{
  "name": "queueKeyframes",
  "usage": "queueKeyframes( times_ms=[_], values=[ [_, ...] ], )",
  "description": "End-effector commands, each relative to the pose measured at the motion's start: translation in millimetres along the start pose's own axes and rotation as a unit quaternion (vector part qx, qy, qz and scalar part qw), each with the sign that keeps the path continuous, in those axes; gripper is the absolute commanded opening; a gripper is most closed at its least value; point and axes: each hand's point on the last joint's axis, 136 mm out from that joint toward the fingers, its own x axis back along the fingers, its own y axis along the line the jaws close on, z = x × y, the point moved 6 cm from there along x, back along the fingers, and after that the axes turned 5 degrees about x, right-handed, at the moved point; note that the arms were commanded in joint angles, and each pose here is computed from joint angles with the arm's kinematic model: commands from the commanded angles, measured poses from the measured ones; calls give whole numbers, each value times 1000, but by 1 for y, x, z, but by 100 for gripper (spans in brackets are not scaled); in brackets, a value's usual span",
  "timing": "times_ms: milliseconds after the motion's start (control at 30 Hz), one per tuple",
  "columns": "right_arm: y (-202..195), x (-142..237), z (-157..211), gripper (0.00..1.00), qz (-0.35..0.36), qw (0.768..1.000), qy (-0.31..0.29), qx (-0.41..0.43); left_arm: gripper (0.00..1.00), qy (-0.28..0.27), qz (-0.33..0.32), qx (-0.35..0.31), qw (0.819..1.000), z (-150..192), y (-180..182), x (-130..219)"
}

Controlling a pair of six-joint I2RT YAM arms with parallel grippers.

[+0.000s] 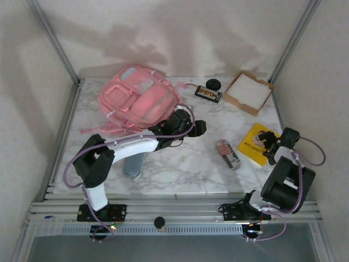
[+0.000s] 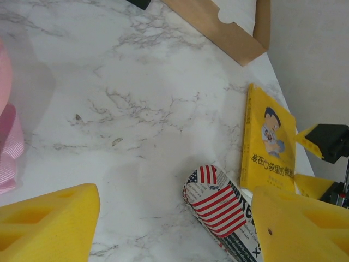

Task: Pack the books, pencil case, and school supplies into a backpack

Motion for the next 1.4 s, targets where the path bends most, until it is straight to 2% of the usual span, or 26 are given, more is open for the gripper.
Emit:
queueKeyframes(
  times_ms=[0,233,333,400,467,667,800,1100,1367],
  values=[
    [22,-17,11,99,-34,998,37,39,74,-20,34,20,999,-10,-18,-1],
    [69,-39,19,99,-36,985,83,143,75,-22,39,39,998,-15,-25,-7],
    [73,-22,1,99,-21,986,44,156,75,-17,46,40,998,-13,-33,-17],
    [68,-12,-11,99,-20,989,23,146,76,-14,45,44,998,-11,-38,-27],
    [56,-12,-19,99,-23,992,27,122,77,-13,51,49,997,-11,-46,-40],
    [54,-36,-11,99,-61,986,103,116,78,15,73,65,995,-1,-65,-91],
    [51,-44,-3,96,-68,983,122,116,78,39,96,82,991,13,-68,-121],
    [78,-53,11,89,-106,971,146,157,79,81,80,87,990,38,-55,-160],
    [116,-61,27,84,-155,949,176,209,80,80,51,87,992,32,-30,-170]
  ],
)
